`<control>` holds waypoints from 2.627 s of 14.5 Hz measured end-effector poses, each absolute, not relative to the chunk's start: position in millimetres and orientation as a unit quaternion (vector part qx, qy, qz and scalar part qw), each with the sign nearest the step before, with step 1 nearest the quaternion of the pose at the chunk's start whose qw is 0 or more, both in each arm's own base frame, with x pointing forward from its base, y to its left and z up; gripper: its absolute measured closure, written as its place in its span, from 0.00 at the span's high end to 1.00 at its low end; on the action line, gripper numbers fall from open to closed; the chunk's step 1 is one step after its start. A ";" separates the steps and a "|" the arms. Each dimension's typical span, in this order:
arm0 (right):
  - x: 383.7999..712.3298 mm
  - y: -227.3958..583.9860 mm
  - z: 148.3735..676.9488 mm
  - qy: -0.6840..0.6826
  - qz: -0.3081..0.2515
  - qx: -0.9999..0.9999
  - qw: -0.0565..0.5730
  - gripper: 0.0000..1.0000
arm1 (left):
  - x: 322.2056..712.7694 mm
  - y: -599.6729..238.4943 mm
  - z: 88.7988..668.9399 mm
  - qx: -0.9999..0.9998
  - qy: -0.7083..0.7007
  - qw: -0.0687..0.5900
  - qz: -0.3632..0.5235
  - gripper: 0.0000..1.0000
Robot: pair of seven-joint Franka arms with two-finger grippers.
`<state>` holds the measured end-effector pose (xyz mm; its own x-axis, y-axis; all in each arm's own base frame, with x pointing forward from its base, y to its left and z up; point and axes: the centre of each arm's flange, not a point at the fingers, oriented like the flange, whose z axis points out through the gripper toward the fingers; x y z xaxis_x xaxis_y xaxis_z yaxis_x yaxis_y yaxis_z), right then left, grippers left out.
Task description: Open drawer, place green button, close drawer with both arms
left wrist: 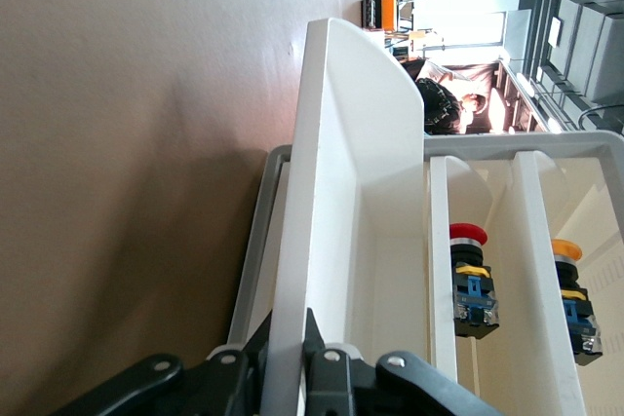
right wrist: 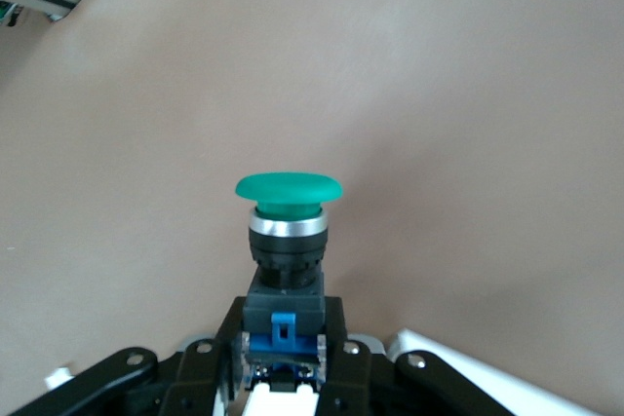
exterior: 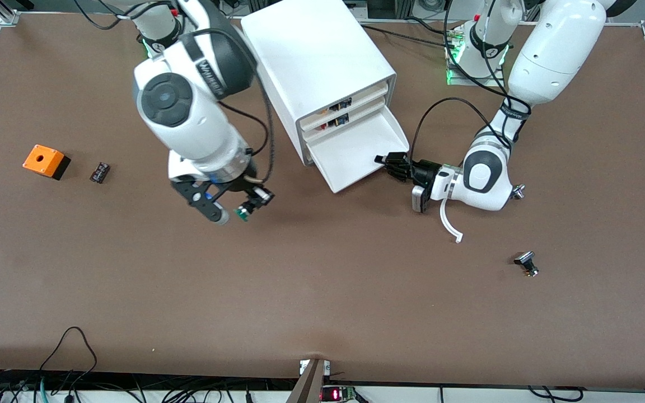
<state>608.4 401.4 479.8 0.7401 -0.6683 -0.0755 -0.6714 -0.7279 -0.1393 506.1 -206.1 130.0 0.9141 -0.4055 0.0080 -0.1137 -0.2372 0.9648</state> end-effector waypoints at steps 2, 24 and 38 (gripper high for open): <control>594.6 439.3 468.9 0.392 0.010 -0.916 0.091 0.33 | 514.4 -201.3 133.1 0.783 -0.162 0.589 -0.120 0.15; 472.2 626.0 275.8 0.519 -0.001 -0.846 0.123 0.34 | 622.2 -136.0 375.0 0.948 -0.043 0.203 -0.241 1.00; 563.9 529.2 398.0 0.468 -0.040 -0.877 0.096 1.00 | 647.7 -180.0 494.8 0.994 0.013 -0.012 -0.111 1.00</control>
<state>563.9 529.2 398.0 0.5579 -0.8297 -0.0191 -0.8141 -0.5427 -0.2067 647.7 -180.0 494.8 0.9751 0.0281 -0.2198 0.0226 -0.9994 -0.0271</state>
